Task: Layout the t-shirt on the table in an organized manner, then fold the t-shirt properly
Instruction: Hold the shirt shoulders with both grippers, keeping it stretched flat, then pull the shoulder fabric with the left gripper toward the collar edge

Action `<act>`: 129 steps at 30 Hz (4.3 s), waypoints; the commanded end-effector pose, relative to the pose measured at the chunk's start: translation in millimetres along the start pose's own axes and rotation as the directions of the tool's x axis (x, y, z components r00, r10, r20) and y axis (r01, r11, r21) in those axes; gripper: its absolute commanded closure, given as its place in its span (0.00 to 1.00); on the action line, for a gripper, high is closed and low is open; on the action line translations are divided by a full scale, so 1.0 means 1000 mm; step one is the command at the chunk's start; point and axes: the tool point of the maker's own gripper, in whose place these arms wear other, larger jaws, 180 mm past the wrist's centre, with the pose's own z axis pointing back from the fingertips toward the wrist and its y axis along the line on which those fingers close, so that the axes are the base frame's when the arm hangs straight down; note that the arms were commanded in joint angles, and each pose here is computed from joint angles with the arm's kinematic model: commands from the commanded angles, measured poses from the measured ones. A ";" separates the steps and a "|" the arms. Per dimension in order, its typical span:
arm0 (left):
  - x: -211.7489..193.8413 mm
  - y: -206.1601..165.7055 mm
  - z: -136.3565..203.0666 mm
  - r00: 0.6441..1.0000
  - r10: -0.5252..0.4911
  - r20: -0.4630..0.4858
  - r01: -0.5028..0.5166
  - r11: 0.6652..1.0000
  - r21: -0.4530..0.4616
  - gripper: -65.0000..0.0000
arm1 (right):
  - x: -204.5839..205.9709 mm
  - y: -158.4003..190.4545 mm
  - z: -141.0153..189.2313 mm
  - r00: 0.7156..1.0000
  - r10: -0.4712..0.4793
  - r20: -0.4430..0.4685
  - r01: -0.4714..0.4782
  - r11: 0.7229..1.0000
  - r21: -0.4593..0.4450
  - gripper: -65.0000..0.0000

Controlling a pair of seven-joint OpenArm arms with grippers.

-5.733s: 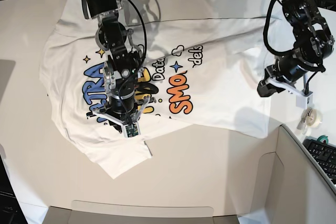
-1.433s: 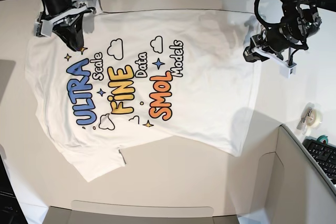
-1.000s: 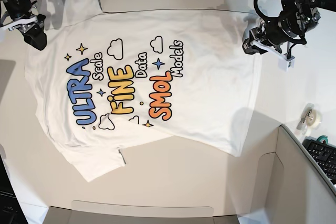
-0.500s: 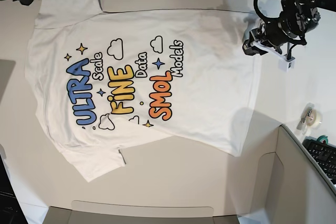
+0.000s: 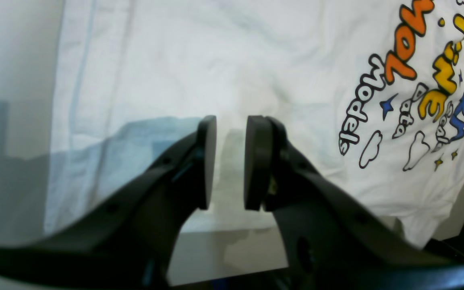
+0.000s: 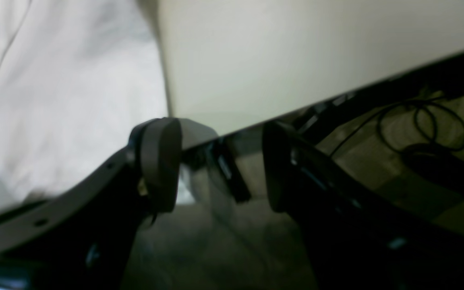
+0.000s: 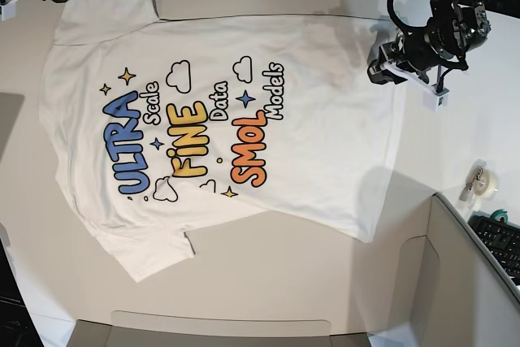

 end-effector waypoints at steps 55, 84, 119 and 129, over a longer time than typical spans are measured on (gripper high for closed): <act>0.005 0.002 0.006 1.000 -0.012 0.019 0.012 1.000 0.004 0.80 | -0.021 0.035 -0.049 0.999 -0.006 -0.048 0.012 0.993 0.119 1.00; -0.015 0.106 0.057 0.885 0.457 0.083 -0.424 0.868 -0.259 0.68 | -0.008 0.036 -0.051 1.000 0.004 0.000 -0.004 0.993 0.121 1.00; -0.065 0.089 0.021 0.901 0.428 -0.067 -0.433 0.882 -0.185 1.00 | -0.009 0.036 -0.049 1.000 0.015 -0.005 -0.014 0.993 0.118 1.00; -0.064 0.089 0.022 0.903 0.424 -0.067 -0.429 0.884 -0.186 1.00 | -0.012 0.040 -0.028 0.997 0.075 0.011 -0.076 0.994 0.083 1.00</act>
